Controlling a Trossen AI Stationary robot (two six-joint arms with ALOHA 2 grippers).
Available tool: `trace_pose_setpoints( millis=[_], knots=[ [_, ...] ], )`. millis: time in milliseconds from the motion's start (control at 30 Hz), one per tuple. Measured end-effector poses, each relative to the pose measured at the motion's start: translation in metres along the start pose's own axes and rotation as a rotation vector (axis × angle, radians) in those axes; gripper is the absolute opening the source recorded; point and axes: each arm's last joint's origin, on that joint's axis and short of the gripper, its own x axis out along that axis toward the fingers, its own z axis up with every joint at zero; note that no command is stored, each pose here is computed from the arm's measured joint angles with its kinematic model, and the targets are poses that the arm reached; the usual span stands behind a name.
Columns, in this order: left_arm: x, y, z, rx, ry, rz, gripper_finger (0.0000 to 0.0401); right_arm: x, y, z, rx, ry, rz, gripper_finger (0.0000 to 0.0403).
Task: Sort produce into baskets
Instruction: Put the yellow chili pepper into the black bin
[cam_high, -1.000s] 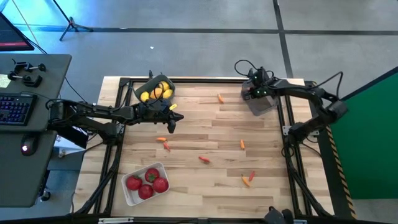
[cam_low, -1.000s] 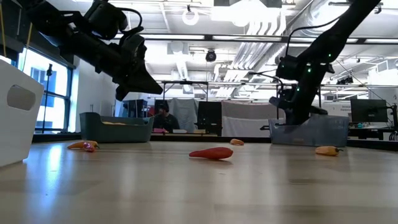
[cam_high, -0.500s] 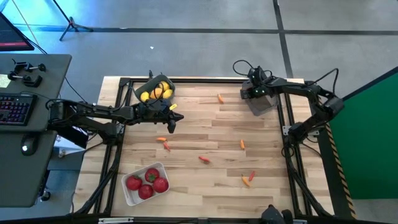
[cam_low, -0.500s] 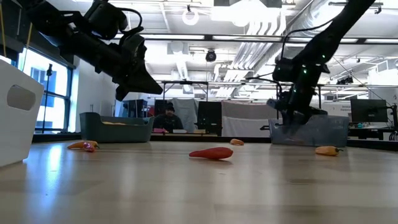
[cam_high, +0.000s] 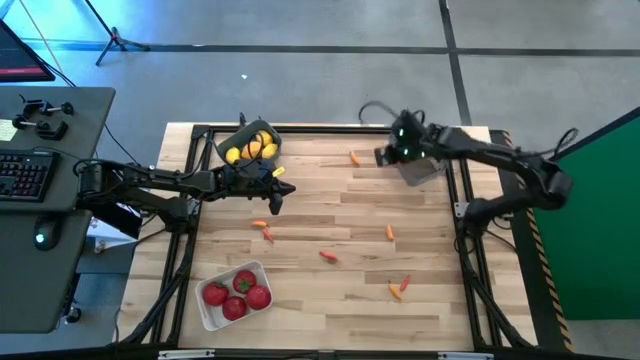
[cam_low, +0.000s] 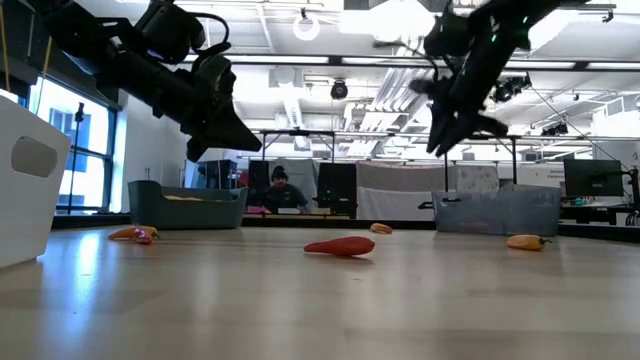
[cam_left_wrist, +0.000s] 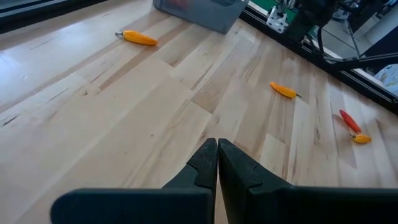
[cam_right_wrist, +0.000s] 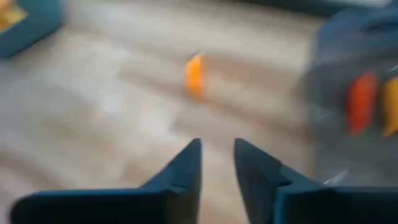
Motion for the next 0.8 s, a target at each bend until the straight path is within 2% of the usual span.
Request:
trace_pose_setpoints(
  millis=[100, 200, 400, 500, 667, 800],
  knots=[
    [0.000, 0.000, 0.000, 0.009, 0.000, 0.000, 0.0000, -0.013, 0.027, -0.030, 0.000, 0.043, 0.040, 0.0024],
    [0.000, 0.000, 0.000, 0.009, 0.001, 0.000, 0.0000, -0.023, 0.050, -0.066, 0.003, 0.113, 0.048, 0.0006],
    [0.000, 0.000, 0.000, 0.015, 0.001, 0.000, 0.0000, -0.039, 0.072, -0.137, 0.095, 0.286, -0.046, 0.0054],
    [0.000, 0.000, 0.000, 0.031, 0.000, 0.000, 0.0000, -0.042, 0.075, -0.162, 0.114, 0.311, -0.122, 0.0088],
    [0.000, 0.000, 0.000, 0.037, 0.000, 0.000, 0.0000, -0.030, 0.077, -0.178, 0.095, 0.286, -0.230, 0.0131],
    [0.000, 0.000, 0.000, 0.037, 0.000, 0.000, 0.0000, -0.010, 0.083, -0.182, 0.048, 0.303, -0.257, 0.0142]
  ],
)
